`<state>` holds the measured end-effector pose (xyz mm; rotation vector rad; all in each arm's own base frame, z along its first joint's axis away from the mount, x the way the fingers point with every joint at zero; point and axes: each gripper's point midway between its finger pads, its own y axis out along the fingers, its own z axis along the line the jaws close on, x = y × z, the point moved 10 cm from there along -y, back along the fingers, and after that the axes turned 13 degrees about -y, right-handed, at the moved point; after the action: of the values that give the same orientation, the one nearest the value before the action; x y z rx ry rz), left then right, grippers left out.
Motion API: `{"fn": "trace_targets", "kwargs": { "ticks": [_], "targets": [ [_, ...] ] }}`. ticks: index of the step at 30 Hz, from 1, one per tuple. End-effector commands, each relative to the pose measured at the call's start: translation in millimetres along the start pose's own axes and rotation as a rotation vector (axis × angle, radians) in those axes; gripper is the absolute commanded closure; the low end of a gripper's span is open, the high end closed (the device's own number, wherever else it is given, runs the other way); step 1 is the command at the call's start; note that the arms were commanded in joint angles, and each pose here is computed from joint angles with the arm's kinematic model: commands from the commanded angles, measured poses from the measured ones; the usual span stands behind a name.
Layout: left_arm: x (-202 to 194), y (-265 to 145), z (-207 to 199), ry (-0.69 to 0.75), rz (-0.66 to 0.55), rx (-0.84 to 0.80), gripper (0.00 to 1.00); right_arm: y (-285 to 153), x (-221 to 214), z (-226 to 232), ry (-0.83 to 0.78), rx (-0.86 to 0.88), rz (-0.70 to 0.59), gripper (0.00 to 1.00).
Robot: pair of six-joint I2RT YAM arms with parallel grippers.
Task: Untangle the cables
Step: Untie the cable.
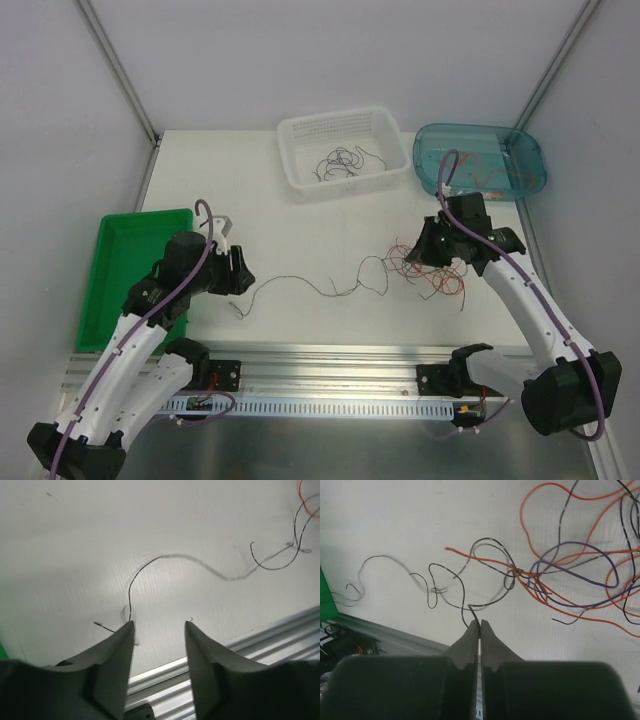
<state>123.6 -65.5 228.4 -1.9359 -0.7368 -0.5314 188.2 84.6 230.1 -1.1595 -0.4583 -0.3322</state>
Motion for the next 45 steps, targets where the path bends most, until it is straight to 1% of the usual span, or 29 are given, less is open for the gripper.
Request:
{"fn": "trace_targets", "kwargs": {
  "ticks": [1, 2, 3, 6, 9, 10, 12, 13, 18, 19, 20, 21, 23, 26, 29, 30, 31, 32, 33, 34, 36, 37, 38, 39, 40, 41, 43, 44, 45],
  "targets": [
    [1.2, 2.3, -20.2, 0.0, 0.017, -0.264, 0.47, -27.0, 23.4, 27.0, -0.121, 0.092, -0.151, 0.99],
    [2.6, 2.1, -23.0, 0.006, 0.009, -0.297, 0.41, -41.0, 28.8, 34.4, -0.15, 0.129, -0.203, 0.99],
    [7.7, 0.3, -30.3, 0.019, -0.015, -0.37, 0.29, -48.9, 30.8, 41.3, -0.18, 0.183, -0.218, 0.99],
    [16.8, 0.0, -43.8, 0.055, -0.038, -0.501, 0.17, -76.6, 37.0, 57.4, -0.296, 0.318, -0.267, 0.99],
    [25.2, 3.3, -54.8, 0.087, -0.022, -0.592, 0.17, -96.8, 35.7, 67.6, -0.427, 0.456, -0.297, 0.99],
    [30.6, 1.1, -62.5, 0.11, -0.028, -0.656, 0.17, -100.1, 34.6, 69.7, -0.45, 0.489, -0.295, 0.99],
    [34.9, 6.0, -68.6, 0.115, -0.019, -0.692, 0.18, -105.1, 32.5, 73.0, -0.495, 0.55, -0.297, 0.99],
    [38.3, 7.2, -74.3, 0.143, -0.045, -0.737, 0.18, -105.9, 31.7, 74.4, -0.51, 0.573, -0.298, 0.99],
    [44.3, 34.4, -76.4, 0.188, -0.115, -0.765, 0.21, -113.1, 24.1, 82.8, -0.617, 0.731, -0.316, 0.99],
    [41.9, 41.6, -73.3, 0.186, -0.118, -0.754, 0.22, -114.8, 23.3, 83.8, -0.636, 0.746, -0.324, 0.99],
    [46.8, 45.1, -75.9, 0.211, -0.169, -0.781, 0.23, -115.7, 22.3, 84.3, -0.648, 0.761, -0.324, 0.99],
    [40.0, 55.3, -73.0, 0.21, -0.142, -0.797, 0.24, -117.0, 21.1, 85.6, -0.663, 0.786, -0.321, 0.99],
    [43.5, 62.3, -79.5, 0.252, -0.176, -0.889, 0.26, -117.3, 19.9, 85.8, -0.691, 0.804, -0.318, 0.99],
    [40.5, 67.1, -90.9, 0.298, -0.134, -0.985, 0.27, -112.1, 19.3, 85.0, -0.706, 0.82, -0.295, 0.99],
    [36.8, 68.5, -115.1, 0.415, -0.147, -1.041, 0.25, -103.8, 20.7, 86.7, -0.714, 0.862, -0.257, 0.99],
    [37.5, 67.1, -125.1, 0.455, -0.166, -1.052, 0.25, -101.0, 20.3, 86.9, -0.704, 0.836, -0.229, 0.99],
    [39.7, 68.4, -127.0, 0.451, -0.168, -1.039, 0.25, -98.9, 22.1, 86.0, -0.7, 0.795, -0.208, 0.99],
    [40.5, 70.1, -128.2, 0.433, -0.156, -1.027, 0.26, -90.8, 31.6, 84.8, -0.716, 0.693, -0.188, 0.99],
    [41.8, 69.7, -128.2, 0.422, -0.147, -1.006, 0.26, -88.1, 28.7, 81.2, -0.699, 0.638, -0.118, 0.99],
    [42.8, 71.2, -126.4, 0.402, -0.163, -0.962, 0.27, -83.0, 31.3, 80.0, -0.697, 0.598, -0.091, 0.97],
    [39.1, 67.2, -117.0, 0.357, -0.19, -0.884, 0.26, -68.8, 30.7, 85.1, -0.684, 0.585, -0.033, 0.85],
    [40.8, 69.4, -109.8, 0.311, -0.245, -0.785, 0.26, -63.0, 28.7, 88.2, -0.676, 0.582, -0.01, 0.78],
    [35.1, 63.2, -101.1, 0.286, -0.27, -0.748, 0.25, -56.6, 23.2, 93.6, -0.695, 0.557, 0.017, 0.61],
    [31.7, 60.8, -95.3, 0.275, -0.286, -0.719, 0.25, -46.2, 18.1, 93.0, -0.696, 0.53, 0.065, 0.55],
    [29.2, 59.9, -88.2, 0.249, -0.309, -0.665, 0.24, -40.4, 14.1, 91.1, -0.692, 0.489, 0.09, 0.52],
    [27.6, 50.4, -84.9, 0.232, -0.34, -0.665, 0.23, -34.3, 13.1, 84.0, -0.681, 0.374, 0.086, 0.48],
    [15.3, 50.7, -73.3, 0.225, -0.3, -0.618, 0.23, -25.6, 3.3, 70.9, -0.597, 0.237, 0.08, 0.41],
    [14.8, 46.2, -72.1, 0.233, -0.305, -0.618, 0.23, -21.8, 2.5, 62.0, -0.565, 0.119, 0.066, 0.4],
    [12.3, 46.8, -70.0, 0.229, -0.289, -0.606, 0.23, -19.3, -2.3, 58.1, -0.504, 0.067, 0.075, 0.4]
  ]
}}
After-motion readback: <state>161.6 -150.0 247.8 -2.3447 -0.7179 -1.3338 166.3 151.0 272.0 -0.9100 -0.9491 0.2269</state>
